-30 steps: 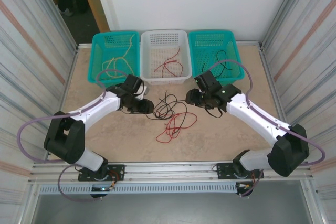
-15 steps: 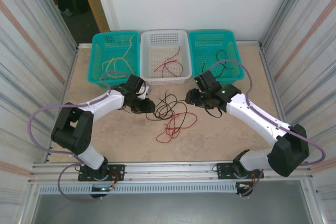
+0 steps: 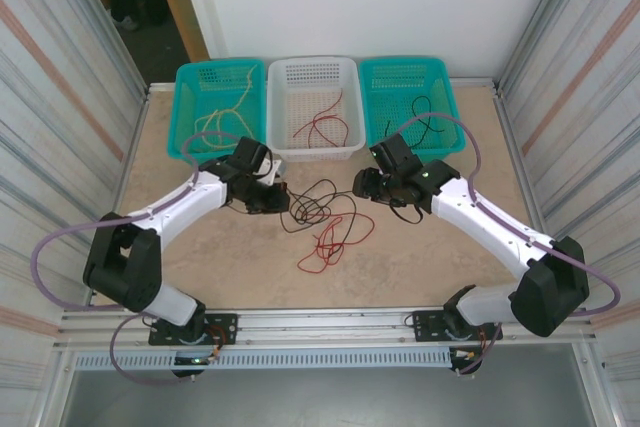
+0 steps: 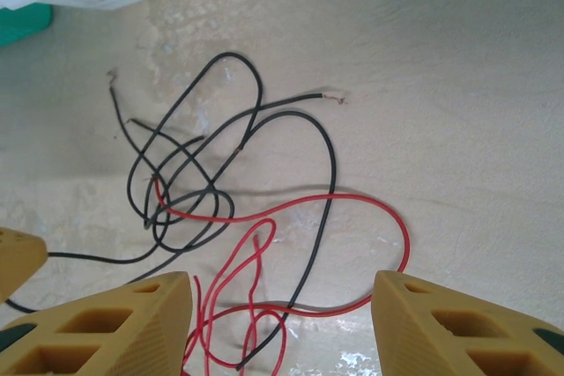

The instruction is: Untangle the cables

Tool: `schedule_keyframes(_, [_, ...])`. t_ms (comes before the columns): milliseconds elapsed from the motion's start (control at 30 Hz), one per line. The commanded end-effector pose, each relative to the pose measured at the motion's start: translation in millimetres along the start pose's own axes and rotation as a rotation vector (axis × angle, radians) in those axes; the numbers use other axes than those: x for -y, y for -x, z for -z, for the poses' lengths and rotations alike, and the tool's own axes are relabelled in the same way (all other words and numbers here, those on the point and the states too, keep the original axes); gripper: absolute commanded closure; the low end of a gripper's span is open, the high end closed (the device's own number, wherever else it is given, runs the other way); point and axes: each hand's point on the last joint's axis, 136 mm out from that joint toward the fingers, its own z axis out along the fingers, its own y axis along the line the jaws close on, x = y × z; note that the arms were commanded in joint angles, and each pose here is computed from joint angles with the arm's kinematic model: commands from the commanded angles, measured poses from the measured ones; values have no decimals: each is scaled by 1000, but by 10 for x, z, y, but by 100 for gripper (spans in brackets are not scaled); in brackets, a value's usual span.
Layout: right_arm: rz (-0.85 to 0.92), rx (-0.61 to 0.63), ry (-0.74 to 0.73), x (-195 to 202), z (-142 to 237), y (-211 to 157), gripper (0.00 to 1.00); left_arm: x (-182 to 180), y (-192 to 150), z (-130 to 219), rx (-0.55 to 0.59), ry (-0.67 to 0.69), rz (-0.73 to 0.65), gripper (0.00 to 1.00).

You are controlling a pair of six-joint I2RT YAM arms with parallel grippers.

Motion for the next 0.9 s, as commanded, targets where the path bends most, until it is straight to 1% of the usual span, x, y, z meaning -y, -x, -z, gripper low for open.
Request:
schedule_keyframes(0, [-6, 30, 52, -147, 144, 58, 44, 536, 142, 419, 48, -181, -104, 100])
schedule_keyframes(67, [-6, 28, 86, -224, 153, 57, 43, 812, 195, 623, 54, -278, -153, 100])
schedule_keyframes(233, [-19, 42, 201, -477, 190, 126, 38, 1261, 291, 1032, 106, -400, -260, 100])
schedule_keyframes(433, [-21, 34, 302, -744, 199, 202, 31, 1713, 281, 1516, 176, -522, -394, 100])
schedule_keyframes(533, [-24, 17, 354, -855, 173, 178, 30, 1832, 342, 1739, 236, -536, -431, 100])
schedule_keyframes(633, [-19, -13, 341, -854, 54, 83, 31, 1993, 424, 1952, 304, -580, -466, 100])
schedule_keyframes(767, [-41, -66, 287, -725, -159, -104, 35, 2159, 611, 2247, 426, -634, -482, 100])
schedule_keyframes(867, [-54, -85, 260, -640, -253, -223, 37, 2270, 723, 2449, 507, -682, -500, 100])
